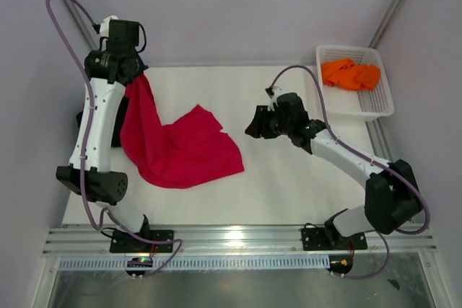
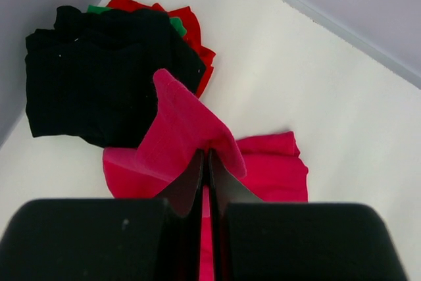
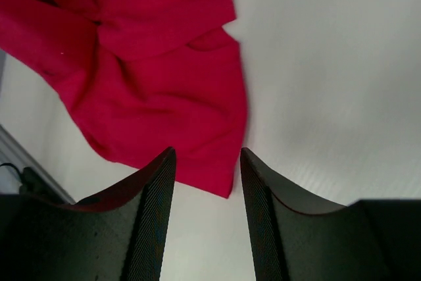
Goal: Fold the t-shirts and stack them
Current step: Flatten out the tshirt
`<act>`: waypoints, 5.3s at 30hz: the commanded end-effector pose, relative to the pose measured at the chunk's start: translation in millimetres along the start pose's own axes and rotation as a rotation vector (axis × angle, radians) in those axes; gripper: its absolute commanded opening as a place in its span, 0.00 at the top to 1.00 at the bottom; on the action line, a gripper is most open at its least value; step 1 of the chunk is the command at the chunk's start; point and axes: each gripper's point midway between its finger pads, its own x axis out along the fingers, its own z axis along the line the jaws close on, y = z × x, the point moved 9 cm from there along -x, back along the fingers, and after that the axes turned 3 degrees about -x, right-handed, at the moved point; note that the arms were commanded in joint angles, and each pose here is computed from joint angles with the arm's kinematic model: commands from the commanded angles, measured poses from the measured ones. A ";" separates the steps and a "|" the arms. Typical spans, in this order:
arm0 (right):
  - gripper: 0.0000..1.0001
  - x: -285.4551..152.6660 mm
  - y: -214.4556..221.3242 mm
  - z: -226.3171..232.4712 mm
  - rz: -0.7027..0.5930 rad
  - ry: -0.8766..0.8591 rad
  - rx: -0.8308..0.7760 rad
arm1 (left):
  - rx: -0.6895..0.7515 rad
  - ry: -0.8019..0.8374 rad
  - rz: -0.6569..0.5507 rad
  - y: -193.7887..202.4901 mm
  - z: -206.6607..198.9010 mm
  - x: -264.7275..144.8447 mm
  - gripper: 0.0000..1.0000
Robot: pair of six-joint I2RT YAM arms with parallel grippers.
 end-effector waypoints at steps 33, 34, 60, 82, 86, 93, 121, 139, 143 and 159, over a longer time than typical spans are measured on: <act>0.52 173.9 -54.3 -4.1 -0.074 -0.188 0.057 | -0.013 0.156 0.010 1.7 16.3 -46.8 1.00; 0.52 174.9 -55.8 -4.9 -0.072 -0.175 0.051 | -0.018 0.160 0.004 0.4 16.2 -47.4 1.00; 0.52 193.4 -22.8 -24.2 0.139 -0.072 0.123 | -0.069 0.229 -0.049 -19.6 11.1 -66.2 1.00; 0.52 213.3 -0.7 -30.9 0.226 -0.084 0.209 | -0.102 0.267 -0.067 -26.0 14.3 -82.7 1.00; 0.51 217.4 1.0 -30.9 0.231 -0.095 0.230 | -0.096 0.252 -0.075 -26.8 16.5 -83.4 1.00; 0.52 215.4 11.7 -26.8 0.273 -0.104 0.215 | -0.098 0.237 -0.084 -27.9 16.1 -80.7 1.00; 0.94 217.8 27.8 -11.5 0.363 -0.166 0.160 | -0.097 0.189 -0.103 -27.4 23.6 -82.4 1.00; 0.96 144.8 -91.1 8.3 0.087 -0.120 0.040 | -0.098 0.195 -0.074 -19.3 19.0 -71.6 1.00; 0.96 121.9 -122.5 11.7 0.013 -0.114 0.019 | -0.100 0.202 -0.080 -20.6 18.8 -72.9 1.00; 0.96 -35.8 -233.8 5.7 -0.382 -0.045 0.004 | -0.083 0.239 -0.209 -45.5 23.3 -94.5 1.00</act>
